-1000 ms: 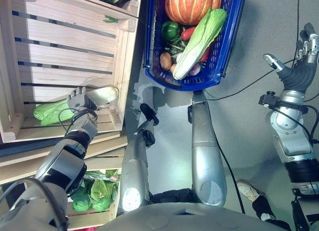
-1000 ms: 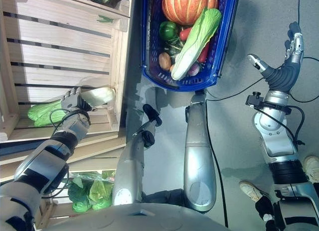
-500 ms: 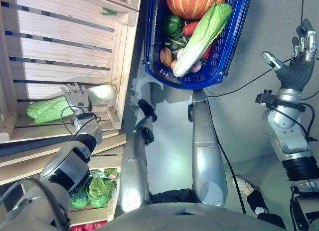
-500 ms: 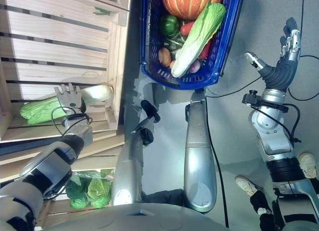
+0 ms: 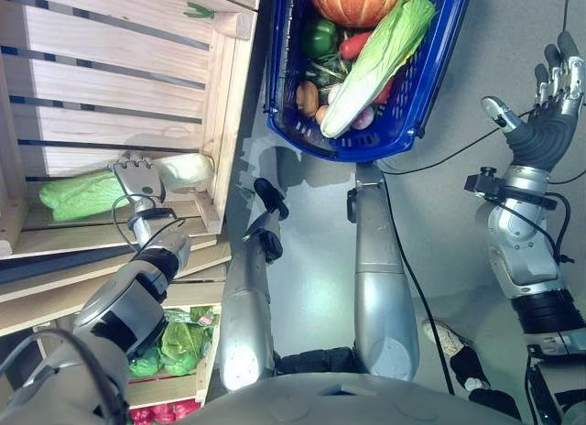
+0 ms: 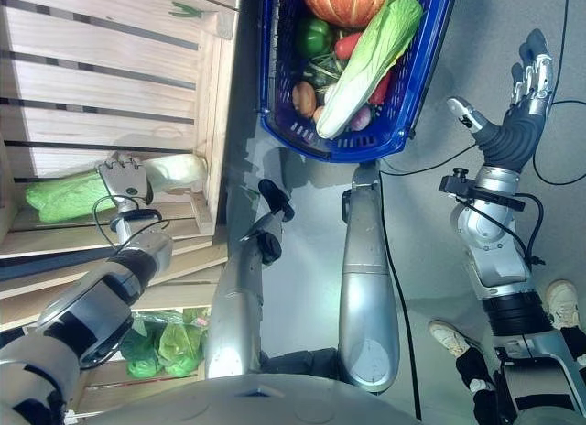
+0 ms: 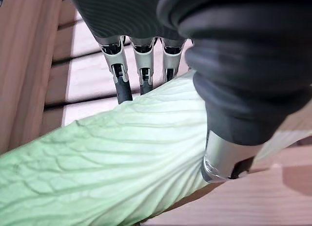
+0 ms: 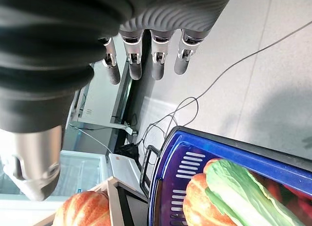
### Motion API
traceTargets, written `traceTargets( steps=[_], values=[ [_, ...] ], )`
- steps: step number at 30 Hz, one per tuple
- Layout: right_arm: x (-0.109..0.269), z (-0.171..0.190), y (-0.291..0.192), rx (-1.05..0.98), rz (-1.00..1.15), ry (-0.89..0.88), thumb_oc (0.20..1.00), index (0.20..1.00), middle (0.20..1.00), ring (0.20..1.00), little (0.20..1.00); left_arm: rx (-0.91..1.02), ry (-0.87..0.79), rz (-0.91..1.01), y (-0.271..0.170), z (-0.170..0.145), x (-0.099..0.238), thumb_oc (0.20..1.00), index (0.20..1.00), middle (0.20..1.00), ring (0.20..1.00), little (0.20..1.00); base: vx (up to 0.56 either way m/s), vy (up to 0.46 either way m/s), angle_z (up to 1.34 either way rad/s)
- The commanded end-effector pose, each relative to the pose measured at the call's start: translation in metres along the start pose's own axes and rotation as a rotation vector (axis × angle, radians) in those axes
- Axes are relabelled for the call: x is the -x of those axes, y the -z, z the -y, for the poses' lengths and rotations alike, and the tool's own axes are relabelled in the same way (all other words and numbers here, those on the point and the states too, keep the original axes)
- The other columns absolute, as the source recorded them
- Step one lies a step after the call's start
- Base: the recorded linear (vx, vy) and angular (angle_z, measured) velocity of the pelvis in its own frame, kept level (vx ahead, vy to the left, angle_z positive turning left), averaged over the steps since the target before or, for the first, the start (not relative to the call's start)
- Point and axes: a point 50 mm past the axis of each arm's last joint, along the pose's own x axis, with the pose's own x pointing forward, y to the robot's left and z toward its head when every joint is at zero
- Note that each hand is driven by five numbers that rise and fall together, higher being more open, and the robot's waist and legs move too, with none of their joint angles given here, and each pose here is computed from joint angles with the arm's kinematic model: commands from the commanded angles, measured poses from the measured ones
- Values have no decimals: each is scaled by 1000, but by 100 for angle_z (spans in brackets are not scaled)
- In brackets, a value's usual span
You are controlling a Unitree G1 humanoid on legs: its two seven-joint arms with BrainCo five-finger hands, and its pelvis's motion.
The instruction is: Pick up fruits and vegetables into the basket
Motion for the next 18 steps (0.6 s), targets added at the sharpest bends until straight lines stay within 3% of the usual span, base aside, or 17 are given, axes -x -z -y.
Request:
traceTargets(
  steps=[1, 11, 18],
  values=[
    [7, 7, -23, -30, 117, -27, 1000, 1000, 1000, 1000, 1000, 54, 287, -156, 49, 72, 31, 200, 200, 200, 200, 200, 0, 0, 0],
    [12, -7, -10, -31, -34, -291, 1000, 1000, 1000, 1000, 1000, 297, 164, -159, 54, 61, 15, 200, 200, 200, 200, 200, -18, -2, 5],
    [21, -13, 8, 24, -203, -462, 1000, 1000, 1000, 1000, 1000, 626, -12, -99, 64, 45, 9, 200, 200, 200, 200, 200, -23, -63, 13]
  ],
)
